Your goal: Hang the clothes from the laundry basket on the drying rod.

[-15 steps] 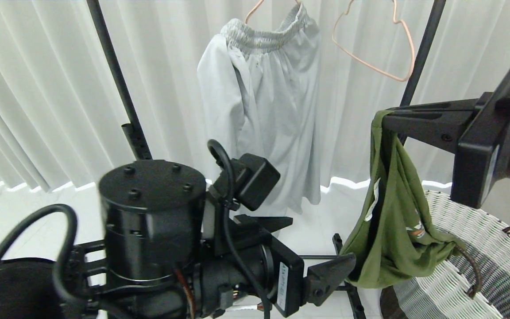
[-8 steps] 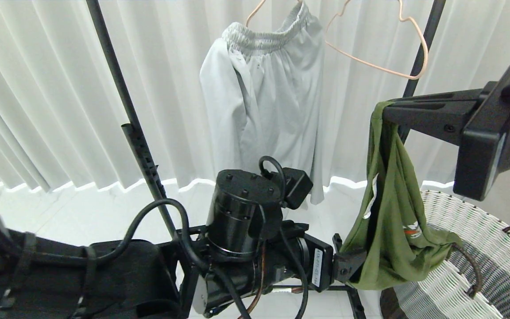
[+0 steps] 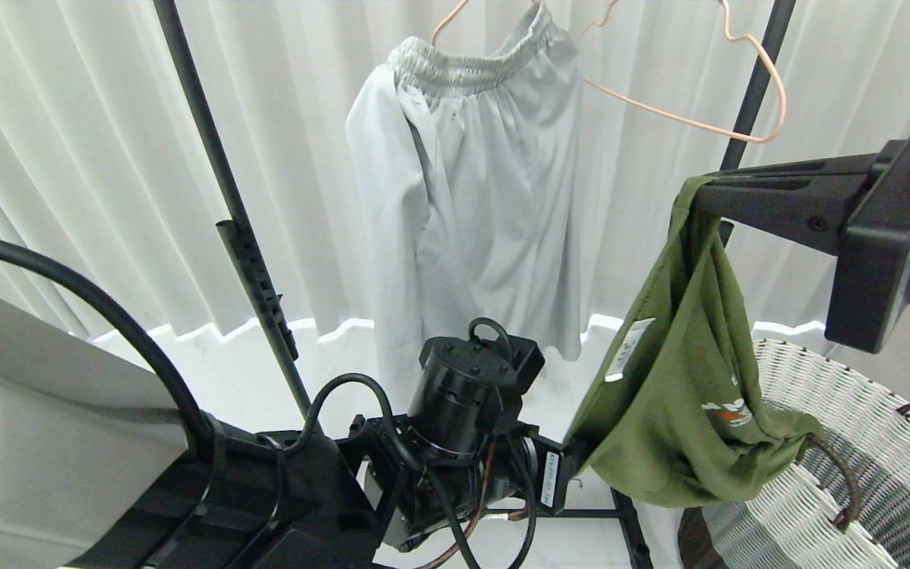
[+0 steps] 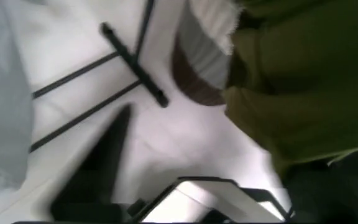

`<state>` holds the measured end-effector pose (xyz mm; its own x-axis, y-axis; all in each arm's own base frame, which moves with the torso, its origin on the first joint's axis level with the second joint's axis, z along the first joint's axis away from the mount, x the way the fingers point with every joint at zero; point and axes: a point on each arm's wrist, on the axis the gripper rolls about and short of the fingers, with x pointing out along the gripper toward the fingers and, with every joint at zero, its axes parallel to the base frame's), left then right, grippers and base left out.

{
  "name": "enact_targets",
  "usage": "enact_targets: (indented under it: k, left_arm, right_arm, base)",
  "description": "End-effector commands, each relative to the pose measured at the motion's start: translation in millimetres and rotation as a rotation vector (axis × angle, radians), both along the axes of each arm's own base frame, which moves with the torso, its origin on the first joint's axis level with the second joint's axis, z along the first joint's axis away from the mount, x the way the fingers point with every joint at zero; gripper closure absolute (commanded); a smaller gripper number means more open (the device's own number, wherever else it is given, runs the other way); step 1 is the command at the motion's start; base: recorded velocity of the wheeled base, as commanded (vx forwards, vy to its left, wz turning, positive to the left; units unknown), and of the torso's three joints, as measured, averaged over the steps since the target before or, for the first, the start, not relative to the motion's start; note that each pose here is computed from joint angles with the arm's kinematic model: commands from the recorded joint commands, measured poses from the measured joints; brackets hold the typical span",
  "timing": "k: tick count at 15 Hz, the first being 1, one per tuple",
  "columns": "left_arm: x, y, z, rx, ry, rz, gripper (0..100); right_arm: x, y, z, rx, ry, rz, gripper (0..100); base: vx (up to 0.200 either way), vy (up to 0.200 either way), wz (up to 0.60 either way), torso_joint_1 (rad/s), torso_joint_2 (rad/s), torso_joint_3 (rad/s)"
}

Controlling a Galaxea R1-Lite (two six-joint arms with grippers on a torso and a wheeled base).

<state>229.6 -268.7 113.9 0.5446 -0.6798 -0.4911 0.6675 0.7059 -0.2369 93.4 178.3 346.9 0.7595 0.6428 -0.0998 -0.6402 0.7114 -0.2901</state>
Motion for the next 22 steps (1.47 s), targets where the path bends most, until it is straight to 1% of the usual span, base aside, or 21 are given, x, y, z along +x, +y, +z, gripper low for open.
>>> enact_targets:
  k: [1, 2, 3, 4, 5, 6, 7, 8, 9, 10, 11, 13, 14, 15, 16, 17, 18, 19, 20, 22]
  left_arm:
    - [-5, 4, -7, 0.075, -0.037, 0.043, 100]
    - [-7, 8, -11, 0.143, -0.083, 0.085, 100]
    - [-10, 15, -6, 0.158, -0.136, 0.148, 100]
    - [-7, 22, 7, 0.128, -0.173, 0.194, 100]
    - [-6, 38, 31, 0.084, -0.217, 0.238, 100]
    - [-9, 51, 54, 0.054, -0.244, 0.26, 100]
    - [-17, 65, 78, 0.037, -0.263, 0.274, 100]
    - [-27, 78, 105, 0.009, -0.286, 0.286, 100]
    - [-32, 84, 115, -0.002, -0.294, 0.291, 100]
    - [-46, 103, 151, -0.043, -0.33, 0.313, 100]
    - [-56, 114, 178, -0.069, -0.351, 0.321, 100]
    - [-71, 129, 226, -0.107, -0.385, 0.328, 100]
    - [-75, 133, 244, -0.102, -0.413, 0.323, 100]
    - [-79, 137, 258, -0.074, -0.458, 0.307, 100]
    - [-80, 137, 264, -0.046, -0.501, 0.293, 100]
    - [-80, 138, 269, 0.002, -0.564, 0.27, 100]
    - [-82, 138, 271, 0.05, -0.61, 0.246, 100]
    - [-85, 139, 273, 0.079, -0.648, 0.223, 100]
    - [-88, 138, 278, 0.081, -0.676, 0.207, 100]
    - [-98, 134, 285, 0.043, -0.698, 0.16, 100]
  right_arm:
    - [4, -4, -1, -0.002, 0.001, -0.028, 100]
    - [7, -6, -3, -0.009, 0.004, -0.045, 100]
    - [13, -9, -7, -0.021, 0.011, -0.077, 100]
    - [19, -12, -8, -0.025, 0.014, -0.108, 100]
    - [23, -13, -7, -0.019, 0.011, -0.129, 100]
    - [25, -15, -6, -0.012, 0.007, -0.14, 100]
    - [25, -16, -4, -0.007, 0.004, -0.149, 100]
    - [24, -17, -3, -0.002, 0.001, -0.148, 100]
    - [24, -17, -2, 0.003, -0.002, -0.148, 100]
    - [24, -17, 3, 0.037, -0.026, -0.146, 100]
    - [24, -17, 9, 0.068, -0.05, -0.147, 100]
    - [22, -20, 18, 0.093, -0.078, -0.148, 100]
    - [20, -23, 23, 0.103, -0.092, -0.15, 100]
    - [17, -28, 27, 0.107, -0.11, -0.149, 100]
    - [14, -32, 28, 0.108, -0.119, -0.149, 100]
    - [11, -37, 31, 0.112, -0.13, -0.15, 100]
    - [8, -41, 33, 0.119, -0.139, -0.15, 100]
    - [6, -44, 35, 0.123, -0.146, -0.149, 100]
    - [6, -45, 37, 0.13, -0.151, -0.147, 100]
    - [4, -45, 42, 0.146, -0.161, -0.139, 100]
  base:
    - [0.0, 0.0, 0.0, 0.0, 0.0, 0.0]
    - [0.0, 0.0, 0.0, 0.0, 0.0, 0.0]
    - [0.0, 0.0, 0.0, 0.0, 0.0, 0.0]
    - [0.0, 0.0, 0.0, 0.0, 0.0, 0.0]
    - [0.0, 0.0, 0.0, 0.0, 0.0, 0.0]
    - [0.0, 0.0, 0.0, 0.0, 0.0, 0.0]
    - [0.0, 0.0, 0.0, 0.0, 0.0, 0.0]
    - [0.0, 0.0, 0.0, 0.0, 0.0, 0.0]
    - [0.0, 0.0, 0.0, 0.0, 0.0, 0.0]
    - [0.0, 0.0, 0.0, 0.0, 0.0, 0.0]
    - [0.0, 0.0, 0.0, 0.0, 0.0, 0.0]
    - [0.0, 0.0, 0.0, 0.0, 0.0, 0.0]
    - [0.0, 0.0, 0.0, 0.0, 0.0, 0.0]
    - [0.0, 0.0, 0.0, 0.0, 0.0, 0.0]
    - [0.0, 0.0, 0.0, 0.0, 0.0, 0.0]
    - [0.0, 0.0, 0.0, 0.0, 0.0, 0.0]
    - [0.0, 0.0, 0.0, 0.0, 0.0, 0.0]
    - [0.0, 0.0, 0.0, 0.0, 0.0, 0.0]
    - [0.0, 0.0, 0.0, 0.0, 0.0, 0.0]
    - [0.0, 0.0, 0.0, 0.0, 0.0, 0.0]
